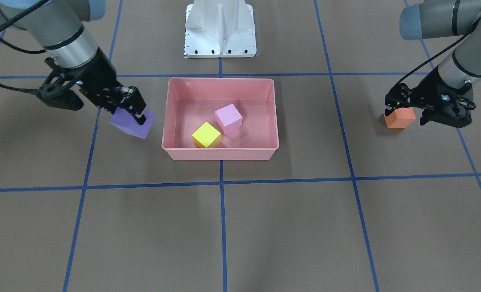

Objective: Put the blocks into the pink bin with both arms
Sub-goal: 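Carry the purple cube with the right gripper into the bin and release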

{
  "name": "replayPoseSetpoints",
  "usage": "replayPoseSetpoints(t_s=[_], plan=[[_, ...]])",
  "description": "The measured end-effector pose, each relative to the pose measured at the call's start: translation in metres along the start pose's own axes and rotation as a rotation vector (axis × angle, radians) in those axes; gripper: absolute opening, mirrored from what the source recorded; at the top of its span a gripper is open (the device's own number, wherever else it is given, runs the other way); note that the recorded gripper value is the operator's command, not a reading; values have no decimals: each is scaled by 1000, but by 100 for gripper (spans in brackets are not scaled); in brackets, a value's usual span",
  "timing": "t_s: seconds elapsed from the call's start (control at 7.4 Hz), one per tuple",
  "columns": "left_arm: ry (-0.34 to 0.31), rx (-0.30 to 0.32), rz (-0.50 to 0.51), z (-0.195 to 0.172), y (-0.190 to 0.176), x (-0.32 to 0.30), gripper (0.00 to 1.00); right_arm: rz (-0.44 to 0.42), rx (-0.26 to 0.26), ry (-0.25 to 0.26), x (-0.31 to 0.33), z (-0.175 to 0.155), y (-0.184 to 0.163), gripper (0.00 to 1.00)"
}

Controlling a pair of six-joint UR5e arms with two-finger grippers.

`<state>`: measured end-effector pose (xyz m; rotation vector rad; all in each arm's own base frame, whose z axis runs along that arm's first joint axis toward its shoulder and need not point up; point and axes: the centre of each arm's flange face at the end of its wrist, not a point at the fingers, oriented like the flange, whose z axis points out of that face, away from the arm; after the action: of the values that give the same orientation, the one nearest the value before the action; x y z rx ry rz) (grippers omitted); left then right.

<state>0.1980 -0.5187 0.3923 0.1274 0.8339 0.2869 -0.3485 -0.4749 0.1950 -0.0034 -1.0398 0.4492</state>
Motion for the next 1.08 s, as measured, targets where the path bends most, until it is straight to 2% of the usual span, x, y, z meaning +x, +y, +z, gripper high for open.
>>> replayPoseSetpoints(t_s=[0.27, 0.41, 0.54, 0.81, 1.08], plan=[[-3, -6, -3, 4, -1, -3, 100, -15, 27, 27, -50, 35, 80, 99], [-5, -12, -3, 7, -1, -6, 100, -27, 40, 62, -54, 54, 110, 100], [-7, -17, -3, 10, -1, -9, 100, -34, 52, 108, -51, 62, 126, 100], [-18, -23, -3, 13, 2, -17, 100, -59, 60, 174, -43, 58, 136, 100], [-37, -48, 12, 20, 23, -44, 100, -128, 65, 186, -42, 44, 127, 100]])
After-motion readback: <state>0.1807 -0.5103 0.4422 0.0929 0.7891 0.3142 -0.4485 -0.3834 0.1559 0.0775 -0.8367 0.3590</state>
